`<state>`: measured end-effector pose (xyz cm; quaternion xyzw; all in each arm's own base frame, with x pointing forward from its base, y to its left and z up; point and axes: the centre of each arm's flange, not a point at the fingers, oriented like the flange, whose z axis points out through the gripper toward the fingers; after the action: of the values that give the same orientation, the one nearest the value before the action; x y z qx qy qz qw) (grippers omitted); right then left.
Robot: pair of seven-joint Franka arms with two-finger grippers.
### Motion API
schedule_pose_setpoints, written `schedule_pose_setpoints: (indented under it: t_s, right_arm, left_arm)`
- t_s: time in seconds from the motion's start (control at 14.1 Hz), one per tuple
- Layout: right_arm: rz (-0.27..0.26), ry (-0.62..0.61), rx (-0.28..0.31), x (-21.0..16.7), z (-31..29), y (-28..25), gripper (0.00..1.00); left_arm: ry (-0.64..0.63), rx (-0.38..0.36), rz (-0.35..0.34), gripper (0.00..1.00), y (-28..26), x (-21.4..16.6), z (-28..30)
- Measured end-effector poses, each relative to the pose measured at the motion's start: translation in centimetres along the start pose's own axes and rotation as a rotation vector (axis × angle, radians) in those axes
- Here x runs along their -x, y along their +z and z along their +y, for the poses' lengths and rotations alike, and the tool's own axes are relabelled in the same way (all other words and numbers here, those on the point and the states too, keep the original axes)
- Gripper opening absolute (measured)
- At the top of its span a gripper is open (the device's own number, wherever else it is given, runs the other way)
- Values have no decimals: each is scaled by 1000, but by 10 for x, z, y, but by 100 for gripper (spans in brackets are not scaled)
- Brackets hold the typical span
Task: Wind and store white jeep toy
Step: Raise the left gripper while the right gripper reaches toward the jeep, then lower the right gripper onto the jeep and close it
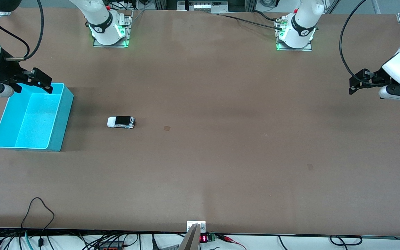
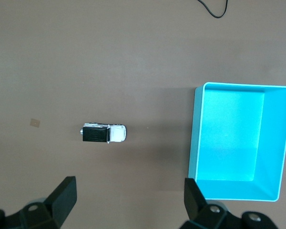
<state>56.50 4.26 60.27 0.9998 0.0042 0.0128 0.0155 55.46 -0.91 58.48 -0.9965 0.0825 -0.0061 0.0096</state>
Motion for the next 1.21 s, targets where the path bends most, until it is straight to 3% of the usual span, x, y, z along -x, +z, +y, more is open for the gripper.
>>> schedule_pose_setpoints:
  t_s: [0.71, 1.0, 1.21]
  right_arm:
    - [-154, -49, 2, -20, -6, 76, 100]
    - [-219, -294, -45, -32, -29, 123, 100]
    - [-209, -512, -78, -38, -47, 155, 100]
  left_arm:
    - [11, -1, 4, 100, -2, 0, 6]
    - [11, -1, 3, 100, -2, 0, 6]
    - [10, -1, 3, 100, -2, 0, 6]
